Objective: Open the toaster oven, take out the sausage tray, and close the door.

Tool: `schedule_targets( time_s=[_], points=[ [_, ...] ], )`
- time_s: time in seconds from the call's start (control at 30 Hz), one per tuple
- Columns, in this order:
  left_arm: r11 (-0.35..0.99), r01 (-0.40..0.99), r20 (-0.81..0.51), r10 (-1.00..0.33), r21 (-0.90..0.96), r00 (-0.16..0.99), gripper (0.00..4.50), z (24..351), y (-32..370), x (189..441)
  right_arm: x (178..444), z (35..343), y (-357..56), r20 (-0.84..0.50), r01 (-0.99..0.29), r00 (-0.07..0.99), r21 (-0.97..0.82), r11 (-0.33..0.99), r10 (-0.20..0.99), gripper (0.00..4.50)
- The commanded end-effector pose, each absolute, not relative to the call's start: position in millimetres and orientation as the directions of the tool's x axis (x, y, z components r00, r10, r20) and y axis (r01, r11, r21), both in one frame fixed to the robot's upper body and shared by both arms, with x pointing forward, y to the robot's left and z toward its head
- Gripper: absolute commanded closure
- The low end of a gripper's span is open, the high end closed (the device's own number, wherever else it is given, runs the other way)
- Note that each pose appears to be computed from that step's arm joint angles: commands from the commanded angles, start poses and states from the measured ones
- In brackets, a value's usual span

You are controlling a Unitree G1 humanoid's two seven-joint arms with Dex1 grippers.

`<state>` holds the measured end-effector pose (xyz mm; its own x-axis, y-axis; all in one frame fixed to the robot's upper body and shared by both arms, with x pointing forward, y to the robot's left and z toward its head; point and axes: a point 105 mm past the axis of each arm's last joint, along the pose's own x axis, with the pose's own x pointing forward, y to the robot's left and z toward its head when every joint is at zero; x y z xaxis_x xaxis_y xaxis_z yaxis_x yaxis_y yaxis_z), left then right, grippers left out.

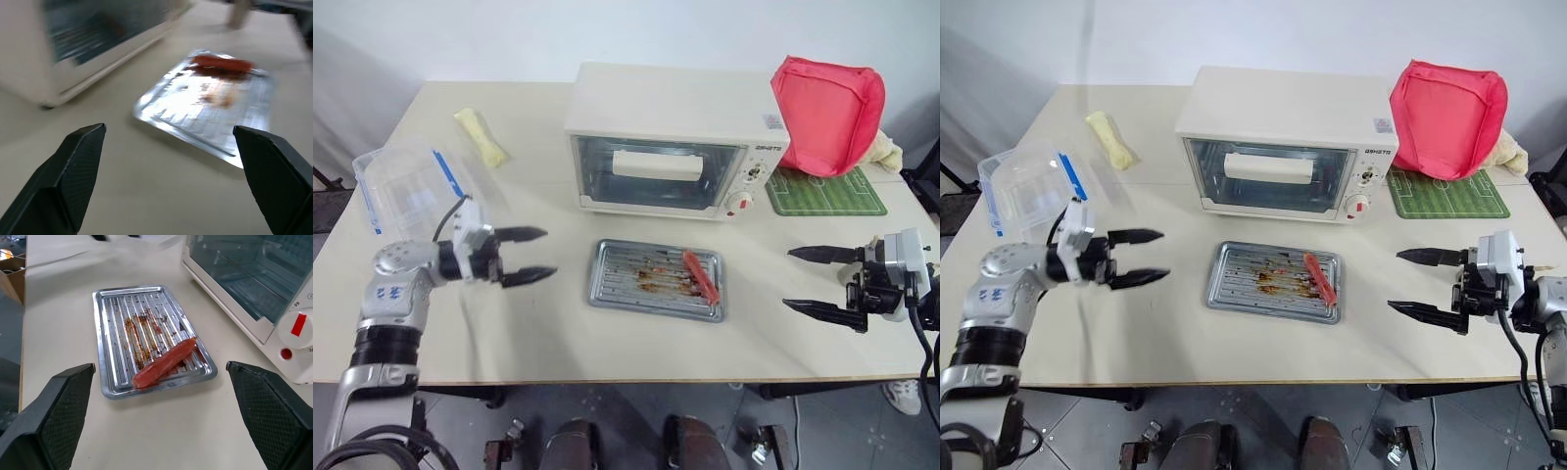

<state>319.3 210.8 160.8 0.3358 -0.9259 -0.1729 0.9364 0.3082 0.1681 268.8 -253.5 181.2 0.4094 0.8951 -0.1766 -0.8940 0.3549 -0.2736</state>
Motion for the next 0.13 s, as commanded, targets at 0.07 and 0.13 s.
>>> schedule_targets(
  time_s=[0.07,0.13],
  points=[
    [0.265,0.938,-0.252,-0.914,0.224,0.319,0.07,149.8,232.4,302.6,263.0,177.5,-260.2,-0.239,-0.893,0.414,-0.293,0.341,0.878,0.0],
    [0.295,0.929,-0.28,-0.893,0.225,0.351,0.07,145.1,240.8,304.2,260.7,172.1,-261.6,-0.259,-0.892,0.419,-0.294,0.342,0.87,0.0]
  ],
)
